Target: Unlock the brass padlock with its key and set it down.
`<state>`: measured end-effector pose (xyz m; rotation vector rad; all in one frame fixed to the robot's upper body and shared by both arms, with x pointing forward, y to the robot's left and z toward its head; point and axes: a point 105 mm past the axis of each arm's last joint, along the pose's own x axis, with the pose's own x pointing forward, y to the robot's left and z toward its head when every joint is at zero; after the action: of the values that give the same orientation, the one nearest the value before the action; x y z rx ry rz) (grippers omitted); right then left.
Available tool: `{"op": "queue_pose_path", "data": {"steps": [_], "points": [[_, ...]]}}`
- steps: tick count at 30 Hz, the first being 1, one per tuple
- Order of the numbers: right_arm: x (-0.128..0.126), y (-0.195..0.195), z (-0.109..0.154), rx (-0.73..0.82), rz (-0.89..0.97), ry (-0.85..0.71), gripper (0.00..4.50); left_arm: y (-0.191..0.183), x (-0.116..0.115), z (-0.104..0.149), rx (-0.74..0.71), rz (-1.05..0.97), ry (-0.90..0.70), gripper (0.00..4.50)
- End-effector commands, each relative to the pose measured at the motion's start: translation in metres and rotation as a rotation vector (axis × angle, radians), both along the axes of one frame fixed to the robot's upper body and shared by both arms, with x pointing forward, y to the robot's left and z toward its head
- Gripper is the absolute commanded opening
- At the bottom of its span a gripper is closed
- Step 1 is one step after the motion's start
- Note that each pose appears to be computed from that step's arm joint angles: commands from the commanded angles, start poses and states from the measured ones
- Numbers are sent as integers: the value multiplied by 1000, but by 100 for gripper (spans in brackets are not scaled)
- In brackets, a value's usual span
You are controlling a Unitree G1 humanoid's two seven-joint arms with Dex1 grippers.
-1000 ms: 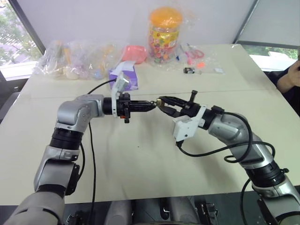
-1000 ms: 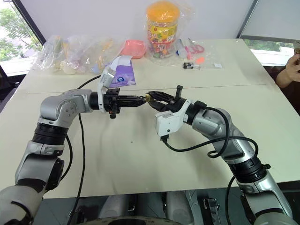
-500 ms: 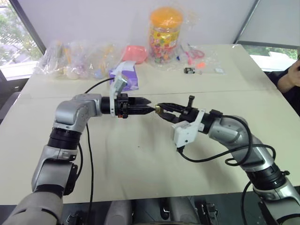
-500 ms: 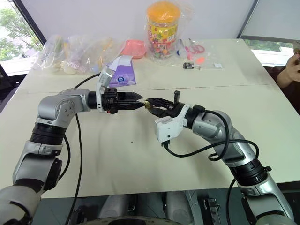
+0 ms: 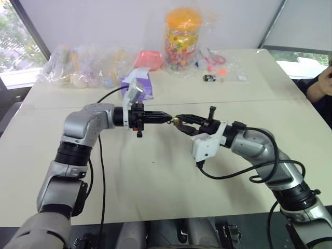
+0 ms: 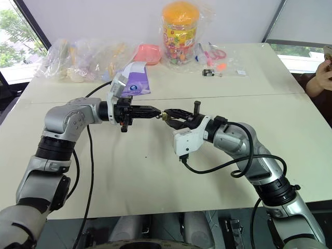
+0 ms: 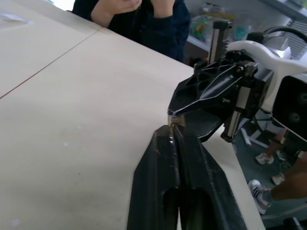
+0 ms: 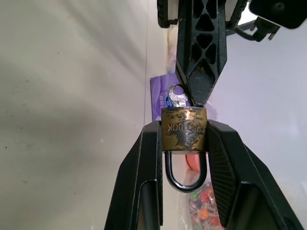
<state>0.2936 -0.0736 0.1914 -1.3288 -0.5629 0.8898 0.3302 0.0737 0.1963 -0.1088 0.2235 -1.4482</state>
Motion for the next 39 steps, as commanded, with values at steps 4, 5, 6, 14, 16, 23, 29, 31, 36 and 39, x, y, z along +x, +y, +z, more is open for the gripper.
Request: {"op": "queue_pose_path", "data": {"steps": [4,5,6,14,16,23,29,31,36,39], "points": [[-8,5,21,49,42,-62,70,4,-3,2,19,5,-20,6],[-8,5,22,52,41,-62,70,4,-3,2,18,8,-16,6],[-7,5,22,52,40,-63,70,5,-2,2,17,22,-15,30],[-6,5,24,58,39,-64,70,2,1,2,24,40,-47,224],[-6,5,25,59,39,-63,70,1,-1,3,20,35,-43,224],[-6,5,25,61,38,-60,70,-3,-1,9,2,36,-40,169],[-7,6,24,58,39,-57,70,-3,-2,13,-9,36,-44,3],[-7,6,24,57,40,-56,70,-3,-2,13,-9,36,-45,3],[-8,7,20,48,44,-43,70,-2,-3,12,-3,29,-55,3],[-10,7,16,35,49,-14,70,-2,-3,10,36,22,-108,3]]}}
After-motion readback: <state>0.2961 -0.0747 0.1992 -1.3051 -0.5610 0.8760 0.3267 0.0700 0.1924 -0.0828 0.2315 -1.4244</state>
